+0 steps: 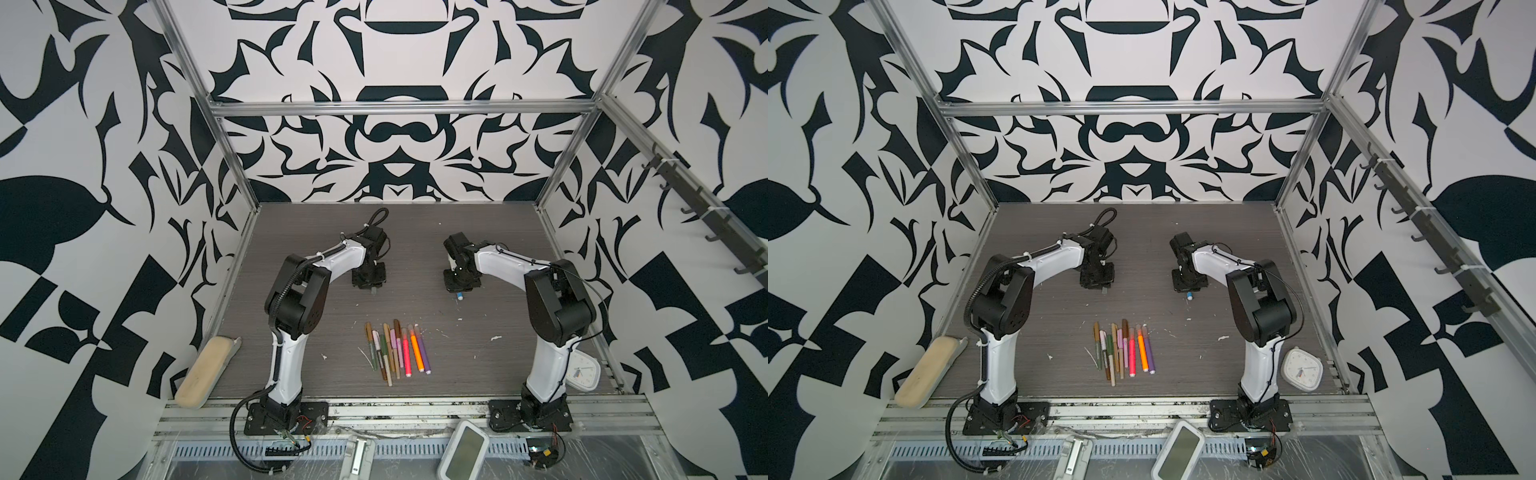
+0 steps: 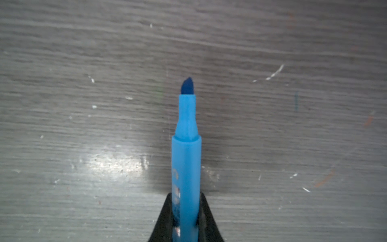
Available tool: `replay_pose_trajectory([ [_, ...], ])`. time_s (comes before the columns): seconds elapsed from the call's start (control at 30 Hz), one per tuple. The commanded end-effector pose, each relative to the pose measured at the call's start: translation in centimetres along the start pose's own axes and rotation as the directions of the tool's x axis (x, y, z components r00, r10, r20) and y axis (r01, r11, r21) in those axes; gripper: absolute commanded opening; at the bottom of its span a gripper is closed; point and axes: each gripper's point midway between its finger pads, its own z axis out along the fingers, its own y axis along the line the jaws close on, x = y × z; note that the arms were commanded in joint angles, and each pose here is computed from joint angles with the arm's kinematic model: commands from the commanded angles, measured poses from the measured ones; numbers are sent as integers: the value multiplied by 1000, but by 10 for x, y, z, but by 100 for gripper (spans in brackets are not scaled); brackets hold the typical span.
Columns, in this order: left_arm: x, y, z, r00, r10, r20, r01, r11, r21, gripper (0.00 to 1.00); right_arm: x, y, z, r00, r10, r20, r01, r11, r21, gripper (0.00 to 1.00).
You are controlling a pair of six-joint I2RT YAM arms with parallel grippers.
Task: Open the pen caps
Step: 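Lower and release the uncapped blue marker and the cap onto the table, then grasp the purple marker body with the right gripper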
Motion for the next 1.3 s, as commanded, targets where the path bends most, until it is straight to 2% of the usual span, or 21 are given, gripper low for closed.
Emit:
replay_pose_trajectory([
  [0.0, 13, 8, 9, 998, -3, -60, 0, 999, -46, 40, 0, 0, -1, 1000, 26, -2, -26, 999, -31, 18],
  [0.07, 13, 8, 6, 998, -4, -55, 2, 999, -45, 42, 1, 0, 0, 1000, 29, -2, -29, 999, -34, 23],
  [0.17, 10, 6, 0, 999, -7, -39, 5, 999, -40, 43, 1, -1, -1, 999, 34, -1, -34, 999, -39, 23],
  [0.27, 7, 5, -8, 1000, -11, -19, 11, 999, -33, 44, 1, -1, -2, 999, 37, 0, -37, 999, -40, 31],
  [0.37, 3, 3, -20, 1000, -12, 10, 12, 1000, -25, 45, 2, -1, -3, 999, 38, -1, -38, 998, -41, 32],
  [0.5, 0, 0, -52, 997, -19, 74, 19, 1000, -4, 46, 1, -1, -9, 999, 39, 3, -39, 998, -47, 34],
  [0.63, 6, -3, -94, 986, -33, 166, 26, 999, 46, 46, 0, 1, -27, 999, 37, 29, -35, 997, -65, 45],
  [0.8, 36, -12, -134, 962, -62, 267, 4, 977, 213, 48, 11, 5, -68, 995, 32, 90, -23, 994, -103, 45],
  [0.9, 59, -4, -147, 943, -134, 306, 38, 953, 301, 47, 45, 25, -89, 994, -15, 112, 30, 990, -136, 41],
  [0.97, 73, 1, -159, 922, -186, 341, 53, 930, 363, 46, 82, 49, -98, 992, -66, 108, 83, 983, -161, 40],
  [1.13, 91, 2, -160, 892, -283, 352, 81, 867, 492, 46, 170, 92, -101, 986, -145, 79, 159, 966, -205, 38],
  [1.27, 95, 1, -156, 880, -318, 352, 91, 841, 534, 46, 202, 111, -96, 987, -146, 68, 159, 947, -278, 36],
])
